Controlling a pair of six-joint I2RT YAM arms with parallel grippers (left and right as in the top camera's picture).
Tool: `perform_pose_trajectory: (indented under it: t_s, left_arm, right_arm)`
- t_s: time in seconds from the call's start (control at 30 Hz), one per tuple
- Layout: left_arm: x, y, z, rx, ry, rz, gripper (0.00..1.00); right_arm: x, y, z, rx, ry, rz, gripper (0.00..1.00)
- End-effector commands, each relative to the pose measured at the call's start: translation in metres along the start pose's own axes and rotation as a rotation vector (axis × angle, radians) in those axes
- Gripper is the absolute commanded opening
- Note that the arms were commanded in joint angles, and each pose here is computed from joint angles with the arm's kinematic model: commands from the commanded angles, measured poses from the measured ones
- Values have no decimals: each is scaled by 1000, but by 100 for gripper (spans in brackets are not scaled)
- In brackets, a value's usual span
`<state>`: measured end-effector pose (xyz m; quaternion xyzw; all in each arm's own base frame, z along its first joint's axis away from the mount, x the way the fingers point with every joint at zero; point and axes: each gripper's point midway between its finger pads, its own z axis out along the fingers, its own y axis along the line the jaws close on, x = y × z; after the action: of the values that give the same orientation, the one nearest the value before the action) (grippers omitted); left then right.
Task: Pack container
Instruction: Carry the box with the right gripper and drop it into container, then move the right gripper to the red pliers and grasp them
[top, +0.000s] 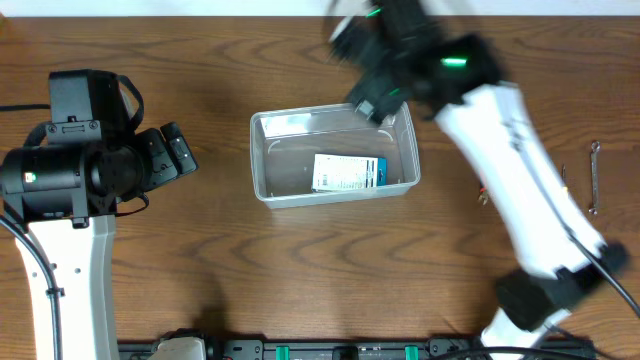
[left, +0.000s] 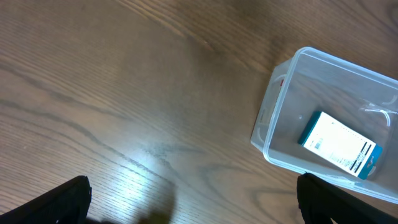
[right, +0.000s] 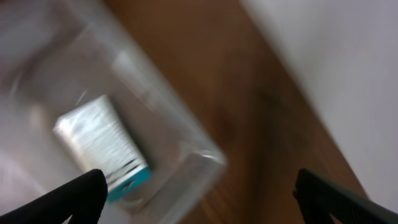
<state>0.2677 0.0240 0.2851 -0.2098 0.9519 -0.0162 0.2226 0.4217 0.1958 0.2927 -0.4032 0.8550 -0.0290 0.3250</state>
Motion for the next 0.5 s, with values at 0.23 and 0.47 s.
perform_pose_trajectory:
  t_s: [0.23, 0.47]
  left_arm:
    - [0, 2, 2, -13, 3, 11, 98]
    - [0, 2, 2, -13, 3, 11, 98]
  right_arm:
    - [160, -119, 5, 262, 312, 1010, 99]
    - [233, -97, 70, 231, 576, 1084, 99]
